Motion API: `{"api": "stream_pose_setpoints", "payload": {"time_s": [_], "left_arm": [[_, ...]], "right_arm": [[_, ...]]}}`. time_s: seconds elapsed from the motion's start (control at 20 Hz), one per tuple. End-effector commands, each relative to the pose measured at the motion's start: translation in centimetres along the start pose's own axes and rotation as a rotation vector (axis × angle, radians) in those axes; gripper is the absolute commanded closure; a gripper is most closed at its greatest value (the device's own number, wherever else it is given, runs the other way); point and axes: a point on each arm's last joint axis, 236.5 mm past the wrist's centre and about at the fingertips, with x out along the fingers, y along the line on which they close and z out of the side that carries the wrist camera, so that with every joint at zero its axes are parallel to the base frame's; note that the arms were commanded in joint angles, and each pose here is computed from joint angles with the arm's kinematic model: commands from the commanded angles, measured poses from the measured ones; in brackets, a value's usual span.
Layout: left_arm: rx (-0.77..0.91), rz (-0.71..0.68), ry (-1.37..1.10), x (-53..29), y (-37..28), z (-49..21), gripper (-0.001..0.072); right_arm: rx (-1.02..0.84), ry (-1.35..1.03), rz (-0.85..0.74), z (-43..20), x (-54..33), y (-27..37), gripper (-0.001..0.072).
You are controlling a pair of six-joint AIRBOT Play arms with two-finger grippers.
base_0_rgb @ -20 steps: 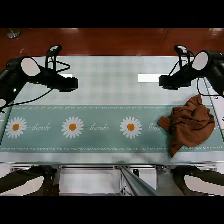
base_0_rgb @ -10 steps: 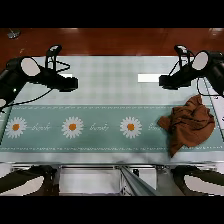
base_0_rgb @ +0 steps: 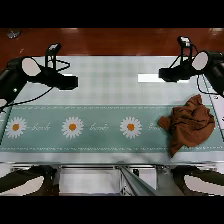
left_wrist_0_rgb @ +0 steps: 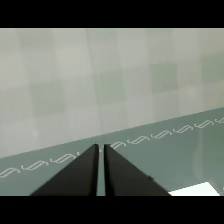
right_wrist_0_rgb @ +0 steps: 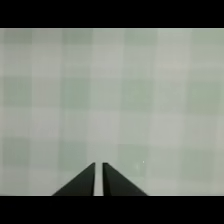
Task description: Fold the shirts.
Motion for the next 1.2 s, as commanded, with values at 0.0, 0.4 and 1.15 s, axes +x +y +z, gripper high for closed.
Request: {"api": "stream_pose_setpoints", "payload": {"time_s": [0.0,0.4,1.15], "left_arm": [[-0.010,0.005,-0.070,0.7,0.3,1.8,0.0008],[0.103,-0.017,0.072,-3.2,-0.9,-3.5,0.0004],[0.008,0.023,0.055,-2.2,1.7,-11.6,0.0004]], "right_arm": [[-0.031,-0.108,-0.031,2.5,-0.1,-0.7,0.0082],[0.081,0.474,-0.460,-12.4,-7.7,-16.8,0.0084],[0.383,0.252,-0.084,-14.8,-3.0,-13.1,0.0688]]}}
